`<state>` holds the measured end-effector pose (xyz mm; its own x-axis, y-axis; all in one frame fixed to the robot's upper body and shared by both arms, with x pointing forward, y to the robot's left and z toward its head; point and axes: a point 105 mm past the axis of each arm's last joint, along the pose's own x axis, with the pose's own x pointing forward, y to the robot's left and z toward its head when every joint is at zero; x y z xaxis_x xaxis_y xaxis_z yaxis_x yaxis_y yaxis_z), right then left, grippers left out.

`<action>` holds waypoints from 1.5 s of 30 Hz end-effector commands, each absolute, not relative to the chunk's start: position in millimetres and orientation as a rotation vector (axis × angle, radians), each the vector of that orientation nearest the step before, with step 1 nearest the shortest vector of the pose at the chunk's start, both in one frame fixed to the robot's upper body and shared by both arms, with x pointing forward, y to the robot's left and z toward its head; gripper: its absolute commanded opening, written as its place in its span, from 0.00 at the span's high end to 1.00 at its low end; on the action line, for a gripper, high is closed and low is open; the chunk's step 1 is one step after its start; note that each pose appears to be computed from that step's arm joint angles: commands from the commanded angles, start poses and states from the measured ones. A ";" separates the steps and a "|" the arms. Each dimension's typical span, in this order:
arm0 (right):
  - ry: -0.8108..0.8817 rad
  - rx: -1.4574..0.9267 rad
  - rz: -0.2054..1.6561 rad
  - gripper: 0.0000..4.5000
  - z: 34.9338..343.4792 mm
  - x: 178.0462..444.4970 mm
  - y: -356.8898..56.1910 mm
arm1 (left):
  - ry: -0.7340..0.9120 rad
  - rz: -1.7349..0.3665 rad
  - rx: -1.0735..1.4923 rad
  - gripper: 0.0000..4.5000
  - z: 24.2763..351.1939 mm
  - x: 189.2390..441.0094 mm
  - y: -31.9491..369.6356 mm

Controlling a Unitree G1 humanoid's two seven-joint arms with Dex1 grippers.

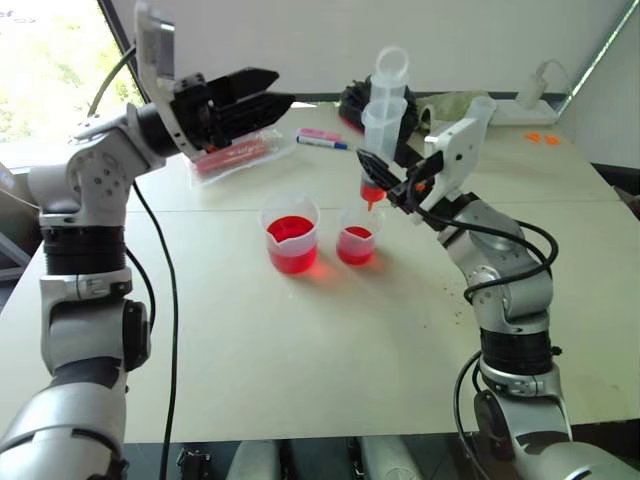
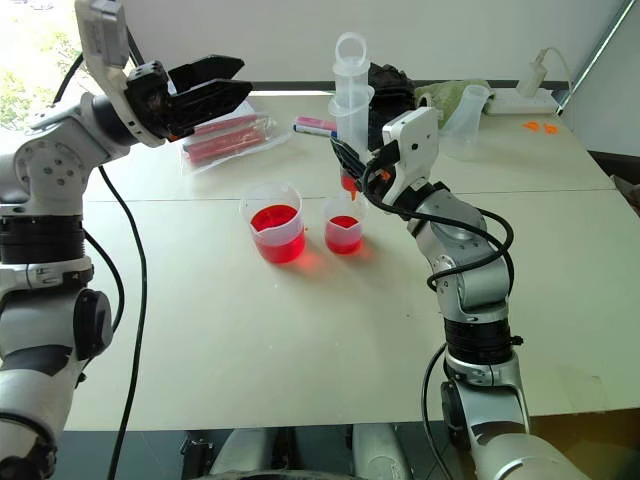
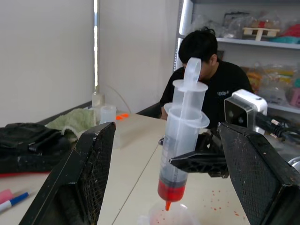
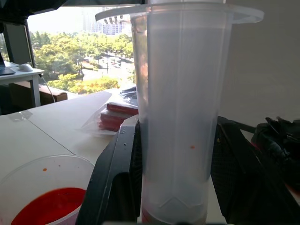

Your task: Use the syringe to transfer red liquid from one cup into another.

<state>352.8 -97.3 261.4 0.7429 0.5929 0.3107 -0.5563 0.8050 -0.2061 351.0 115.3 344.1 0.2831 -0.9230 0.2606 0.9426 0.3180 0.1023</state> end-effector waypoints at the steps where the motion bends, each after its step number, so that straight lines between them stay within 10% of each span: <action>1: -0.441 -0.112 0.635 0.69 271.7 346.5 -92.1 | -0.366 -1.272 -0.044 0.19 363.0 346.5 102.1; 32: -0.428 -0.110 0.627 0.69 262.2 340.9 -84.1 | -0.318 -1.418 -0.029 0.19 358.8 372.7 17.2; 42: -0.426 -0.111 0.624 0.69 262.2 340.8 -84.6 | -0.323 -1.410 -0.031 0.98 360.1 375.2 15.1; 45: -0.425 -0.111 0.622 0.69 261.9 341.0 -84.8 | -0.324 -1.412 -0.032 0.99 360.0 375.3 13.7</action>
